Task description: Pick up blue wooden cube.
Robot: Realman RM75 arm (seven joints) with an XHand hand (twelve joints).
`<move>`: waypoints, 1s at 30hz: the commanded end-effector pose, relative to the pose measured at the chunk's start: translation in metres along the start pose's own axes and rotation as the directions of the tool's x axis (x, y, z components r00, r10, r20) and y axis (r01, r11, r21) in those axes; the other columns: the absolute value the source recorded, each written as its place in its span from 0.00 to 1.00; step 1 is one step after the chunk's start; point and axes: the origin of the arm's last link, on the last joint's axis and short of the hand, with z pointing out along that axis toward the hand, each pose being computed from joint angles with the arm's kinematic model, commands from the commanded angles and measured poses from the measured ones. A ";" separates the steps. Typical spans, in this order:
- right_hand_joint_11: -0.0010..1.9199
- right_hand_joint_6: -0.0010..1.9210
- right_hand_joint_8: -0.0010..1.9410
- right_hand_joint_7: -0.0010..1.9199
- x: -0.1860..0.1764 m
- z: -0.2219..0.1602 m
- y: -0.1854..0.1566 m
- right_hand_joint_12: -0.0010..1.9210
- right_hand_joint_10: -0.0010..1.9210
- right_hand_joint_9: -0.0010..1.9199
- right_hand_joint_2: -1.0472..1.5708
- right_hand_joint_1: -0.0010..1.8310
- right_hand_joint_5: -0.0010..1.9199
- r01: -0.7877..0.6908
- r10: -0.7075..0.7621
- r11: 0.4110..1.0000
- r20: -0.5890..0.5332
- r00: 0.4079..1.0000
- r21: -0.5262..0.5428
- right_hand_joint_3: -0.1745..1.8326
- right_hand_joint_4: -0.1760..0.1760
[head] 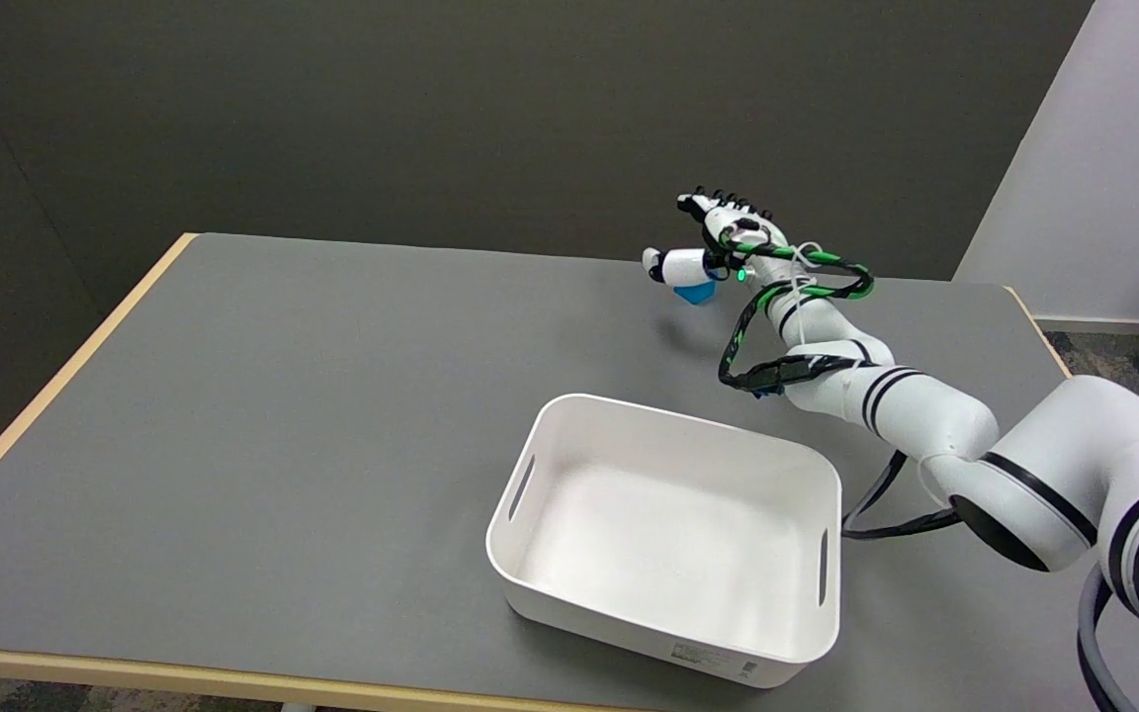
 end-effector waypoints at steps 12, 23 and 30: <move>0.00 0.19 0.08 0.04 -0.033 -0.014 0.019 0.39 0.23 0.01 0.61 0.30 0.02 -0.001 0.006 0.998 0.077 0.997 -0.059 0.58 0.54; 0.00 0.19 0.09 0.04 -0.046 -0.020 0.017 0.39 0.24 0.01 0.61 0.30 0.02 -0.005 0.011 0.998 0.099 0.995 -0.055 0.59 0.54; 0.00 0.19 0.12 0.04 -0.038 -0.016 0.007 0.46 0.26 0.02 0.63 0.25 0.04 -0.017 0.018 0.999 0.060 0.998 -0.031 0.58 0.53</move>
